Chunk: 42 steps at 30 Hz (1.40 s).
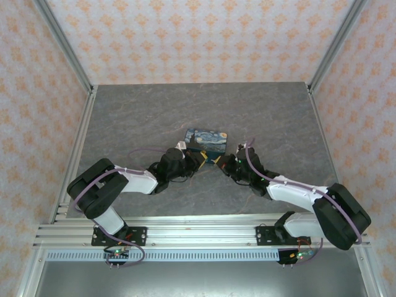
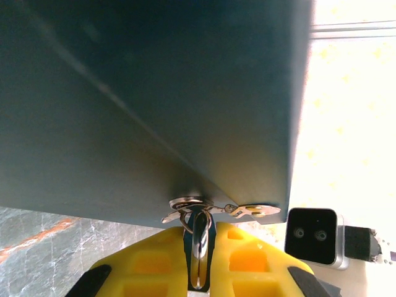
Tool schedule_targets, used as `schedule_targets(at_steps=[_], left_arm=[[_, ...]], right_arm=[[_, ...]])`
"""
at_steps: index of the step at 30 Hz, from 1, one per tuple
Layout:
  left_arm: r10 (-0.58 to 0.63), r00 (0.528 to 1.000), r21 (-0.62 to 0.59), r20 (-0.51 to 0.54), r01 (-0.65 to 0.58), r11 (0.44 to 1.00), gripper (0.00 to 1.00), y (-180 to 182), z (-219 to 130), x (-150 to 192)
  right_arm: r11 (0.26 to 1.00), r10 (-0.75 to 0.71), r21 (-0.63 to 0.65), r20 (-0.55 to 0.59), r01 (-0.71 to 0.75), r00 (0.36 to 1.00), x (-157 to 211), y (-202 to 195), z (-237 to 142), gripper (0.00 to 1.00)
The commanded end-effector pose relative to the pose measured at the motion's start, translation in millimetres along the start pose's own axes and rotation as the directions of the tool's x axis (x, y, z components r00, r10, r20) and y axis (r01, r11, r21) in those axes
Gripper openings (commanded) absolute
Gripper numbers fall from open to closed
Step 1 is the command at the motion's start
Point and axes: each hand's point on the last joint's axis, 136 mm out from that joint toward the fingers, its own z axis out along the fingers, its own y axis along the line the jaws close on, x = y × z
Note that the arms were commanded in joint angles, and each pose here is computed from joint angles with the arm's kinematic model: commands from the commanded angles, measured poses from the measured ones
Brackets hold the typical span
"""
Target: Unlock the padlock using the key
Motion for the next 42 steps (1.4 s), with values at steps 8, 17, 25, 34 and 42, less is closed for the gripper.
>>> schedule_targets(at_steps=[8, 17, 25, 34, 42], left_arm=[[0.007, 0.999, 0.065, 0.035, -0.009, 0.998, 0.0, -24.5, -4.5, -7.9], [0.006, 0.999, 0.069, 0.033, -0.008, 0.998, 0.0, -24.4, -5.2, -7.3], [0.006, 0.999, 0.071, 0.036, -0.008, 0.997, 0.0, -25.5, -6.1, -7.8], [0.005, 0.999, 0.073, 0.034, -0.007, 0.997, 0.0, -26.0, -5.7, -7.6], [0.003, 1.0, 0.082, 0.027, -0.006, 0.997, 0.0, -28.4, -5.3, -6.5]], right_arm=[[0.999, -0.017, -0.038, -0.015, 0.016, 1.0, -1.1, 17.2, 8.6, 0.0], [0.998, -0.014, -0.054, -0.015, 0.013, 1.0, -3.1, 24.5, 12.1, 0.0], [0.998, -0.006, -0.059, -0.02, 0.005, 1.0, -2.2, 24.0, 14.4, 0.0], [0.998, -0.001, -0.062, -0.02, -0.001, 1.0, -2.6, 24.4, 16.8, 0.0], [0.997, 0.0, -0.079, -0.009, 0.0, 1.0, -4.9, 28.2, 16.4, 0.0]])
